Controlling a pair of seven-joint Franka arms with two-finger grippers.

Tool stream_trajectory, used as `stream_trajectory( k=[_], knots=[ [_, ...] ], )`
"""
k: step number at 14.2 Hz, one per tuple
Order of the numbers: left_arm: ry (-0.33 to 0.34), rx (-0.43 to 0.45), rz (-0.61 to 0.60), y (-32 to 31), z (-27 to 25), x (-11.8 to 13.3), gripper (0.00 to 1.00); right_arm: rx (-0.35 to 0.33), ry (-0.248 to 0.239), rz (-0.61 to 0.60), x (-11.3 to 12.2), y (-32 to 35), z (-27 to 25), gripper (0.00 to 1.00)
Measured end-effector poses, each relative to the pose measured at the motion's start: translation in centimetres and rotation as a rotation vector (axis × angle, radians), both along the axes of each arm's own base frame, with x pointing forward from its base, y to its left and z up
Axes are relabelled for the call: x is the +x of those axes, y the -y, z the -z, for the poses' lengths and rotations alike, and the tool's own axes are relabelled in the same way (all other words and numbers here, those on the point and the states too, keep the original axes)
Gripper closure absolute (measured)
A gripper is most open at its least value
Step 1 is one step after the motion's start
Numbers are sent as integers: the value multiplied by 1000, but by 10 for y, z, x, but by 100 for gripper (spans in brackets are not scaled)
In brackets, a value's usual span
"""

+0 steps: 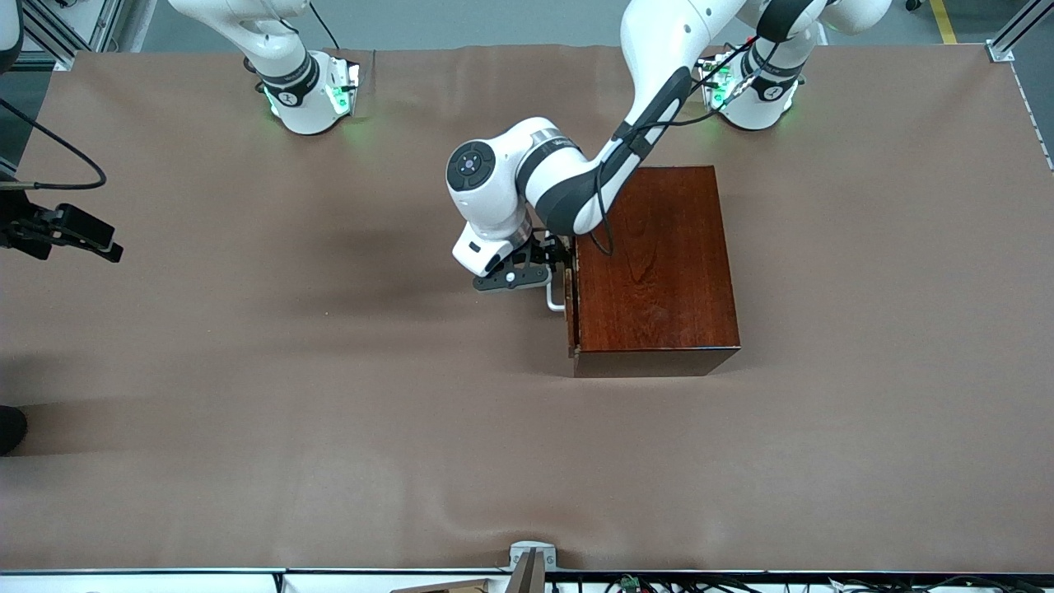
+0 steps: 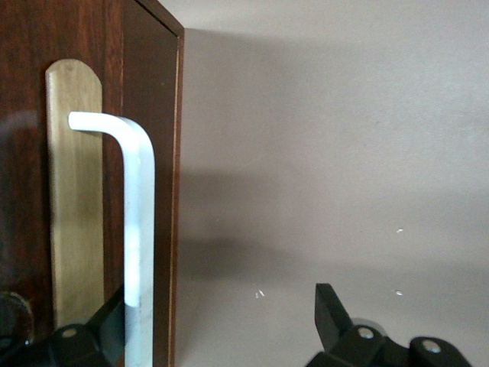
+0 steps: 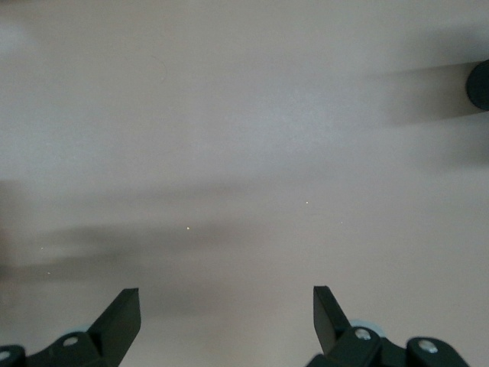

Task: Open drawer, take yellow block, close drawer
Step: 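Pull the drawer open by its handle with the left gripper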

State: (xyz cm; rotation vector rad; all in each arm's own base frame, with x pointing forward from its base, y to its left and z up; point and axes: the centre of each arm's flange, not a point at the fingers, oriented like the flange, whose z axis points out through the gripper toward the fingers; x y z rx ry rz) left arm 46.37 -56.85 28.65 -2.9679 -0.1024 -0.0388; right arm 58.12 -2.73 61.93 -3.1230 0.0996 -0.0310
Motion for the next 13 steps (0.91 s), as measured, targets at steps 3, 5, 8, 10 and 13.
stream_trajectory(
  k=[3, 5, 8, 10, 13],
  knots=[
    [9, -6, -23, 5, 0, -4, 0, 0, 0, 0, 0, 0, 0, 0],
    [17, -16, -37, 6, -1, -5, 0, 0, 0, 0, 0, 0, 0, 0],
    [30, -36, -46, 10, -2, -5, 0, 0, 0, 0, 0, 0, 0, 0],
    [47, -62, -57, 15, -5, -6, 0, 0, 0, 0, 0, 0, 0, 0],
    [64, -92, -66, 20, -5, -6, 0, 0, 0, 0, 0, 0, 0, 0]
  ],
)
